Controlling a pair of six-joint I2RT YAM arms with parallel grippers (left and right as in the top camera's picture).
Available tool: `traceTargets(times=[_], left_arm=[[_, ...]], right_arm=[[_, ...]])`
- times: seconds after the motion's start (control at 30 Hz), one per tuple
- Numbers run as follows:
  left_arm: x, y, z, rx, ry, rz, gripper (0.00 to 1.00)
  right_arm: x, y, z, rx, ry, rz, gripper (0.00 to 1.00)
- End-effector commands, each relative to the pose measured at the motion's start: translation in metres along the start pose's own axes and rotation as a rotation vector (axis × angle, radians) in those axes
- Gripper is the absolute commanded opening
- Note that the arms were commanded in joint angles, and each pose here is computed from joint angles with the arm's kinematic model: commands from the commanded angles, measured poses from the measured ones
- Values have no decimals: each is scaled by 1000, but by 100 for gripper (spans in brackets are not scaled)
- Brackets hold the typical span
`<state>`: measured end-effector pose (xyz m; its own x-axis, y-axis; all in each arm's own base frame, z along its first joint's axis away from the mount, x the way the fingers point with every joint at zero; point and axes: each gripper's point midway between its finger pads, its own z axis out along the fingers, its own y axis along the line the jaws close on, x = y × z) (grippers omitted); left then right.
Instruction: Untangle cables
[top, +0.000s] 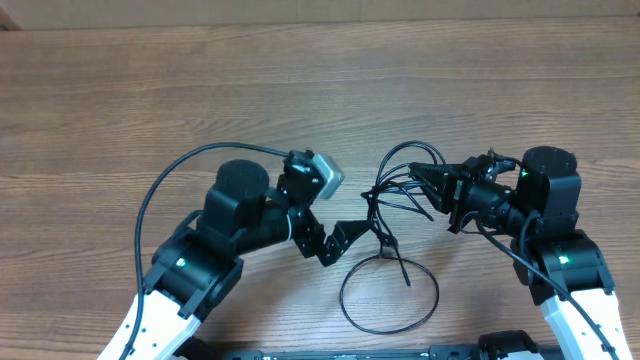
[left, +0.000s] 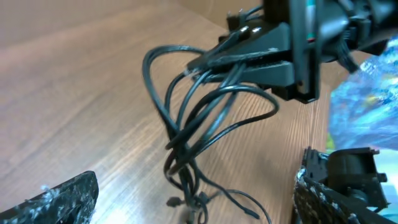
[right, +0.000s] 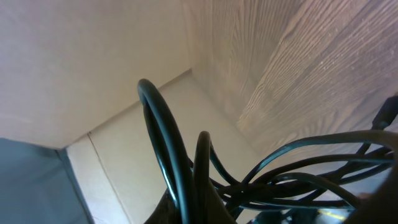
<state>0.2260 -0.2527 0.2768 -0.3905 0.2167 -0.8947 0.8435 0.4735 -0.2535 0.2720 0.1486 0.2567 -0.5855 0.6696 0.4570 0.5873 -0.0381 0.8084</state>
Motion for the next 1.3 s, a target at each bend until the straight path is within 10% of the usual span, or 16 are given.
traceTargets(times=[0.0,0.8,1.1,1.27], left_arm=[[-9,-8,-6,-22,-29,139,100],[-14,-11,30,-123,-35,304,100],[-21,-15,30,-105,-64,336,39],[-13,-25,39,-29,-40,331,40]], right_arm=[[7,7,-4,-21,14,37,4],[40,2,-7,13,209,4,4],[40,0,-7,19,207,5,4],[41,0,-7,19,211,5,4]])
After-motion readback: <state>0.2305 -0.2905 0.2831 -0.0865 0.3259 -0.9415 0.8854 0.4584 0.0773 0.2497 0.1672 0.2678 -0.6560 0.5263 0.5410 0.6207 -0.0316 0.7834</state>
